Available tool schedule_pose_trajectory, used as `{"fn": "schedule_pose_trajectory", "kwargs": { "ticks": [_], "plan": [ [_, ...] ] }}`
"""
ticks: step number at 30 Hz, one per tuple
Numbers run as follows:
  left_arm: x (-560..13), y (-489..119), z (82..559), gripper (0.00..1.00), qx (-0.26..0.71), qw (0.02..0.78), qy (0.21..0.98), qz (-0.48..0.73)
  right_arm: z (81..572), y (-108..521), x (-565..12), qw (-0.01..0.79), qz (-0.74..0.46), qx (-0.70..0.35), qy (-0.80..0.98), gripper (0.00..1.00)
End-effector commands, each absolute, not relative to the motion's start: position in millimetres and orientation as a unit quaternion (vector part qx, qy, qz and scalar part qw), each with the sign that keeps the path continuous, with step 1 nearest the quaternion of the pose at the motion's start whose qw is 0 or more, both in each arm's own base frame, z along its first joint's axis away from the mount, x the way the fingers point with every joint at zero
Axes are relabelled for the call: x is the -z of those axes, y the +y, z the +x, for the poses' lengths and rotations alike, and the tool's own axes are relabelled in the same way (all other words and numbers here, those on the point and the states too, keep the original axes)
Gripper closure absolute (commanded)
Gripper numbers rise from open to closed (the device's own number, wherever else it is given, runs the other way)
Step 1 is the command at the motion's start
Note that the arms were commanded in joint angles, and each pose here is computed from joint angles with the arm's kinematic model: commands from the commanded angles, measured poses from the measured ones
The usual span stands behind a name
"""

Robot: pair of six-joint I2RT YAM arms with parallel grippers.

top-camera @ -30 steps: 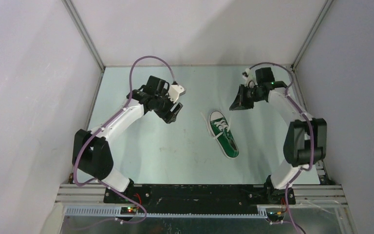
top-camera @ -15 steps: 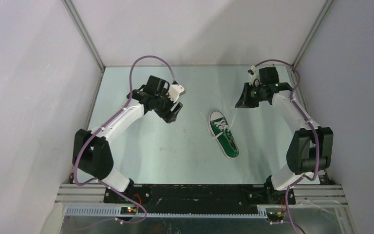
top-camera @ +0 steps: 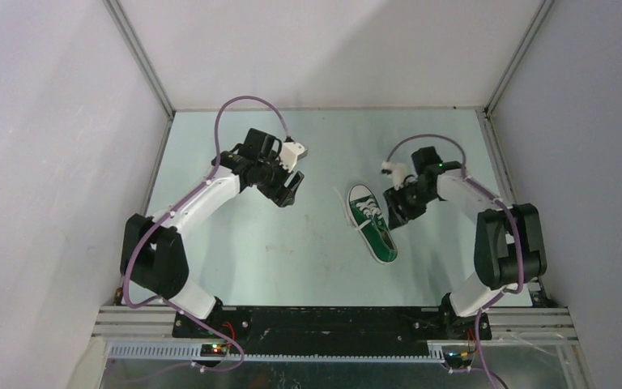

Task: Tie the shoes
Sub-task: Adjust the shoe at the center of the board.

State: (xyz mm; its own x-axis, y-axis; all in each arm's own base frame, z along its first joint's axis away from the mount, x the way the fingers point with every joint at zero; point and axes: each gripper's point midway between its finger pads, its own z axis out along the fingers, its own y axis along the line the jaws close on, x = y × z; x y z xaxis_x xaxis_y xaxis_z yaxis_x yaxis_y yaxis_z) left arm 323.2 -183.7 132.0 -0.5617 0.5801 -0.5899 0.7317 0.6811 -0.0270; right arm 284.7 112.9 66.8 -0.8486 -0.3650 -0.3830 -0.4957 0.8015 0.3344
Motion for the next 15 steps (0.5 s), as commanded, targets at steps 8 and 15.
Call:
{"fn": "schedule_pose_trajectory", "kwargs": {
  "ticks": [8, 15],
  "plan": [
    [-152.4, -182.5, 324.3, 0.23, 0.162, 0.304, 0.882, 0.322, 253.9, 195.1, -58.7, 0.135, -0.443, -0.257, 0.848, 0.5],
    [-145.0, -180.1, 319.8, 0.23, 0.162, 0.3, 0.884, 0.32, 254.0, 154.5, -67.0, 0.114, -0.416, -0.248, 0.867, 0.48]
  ]
}}
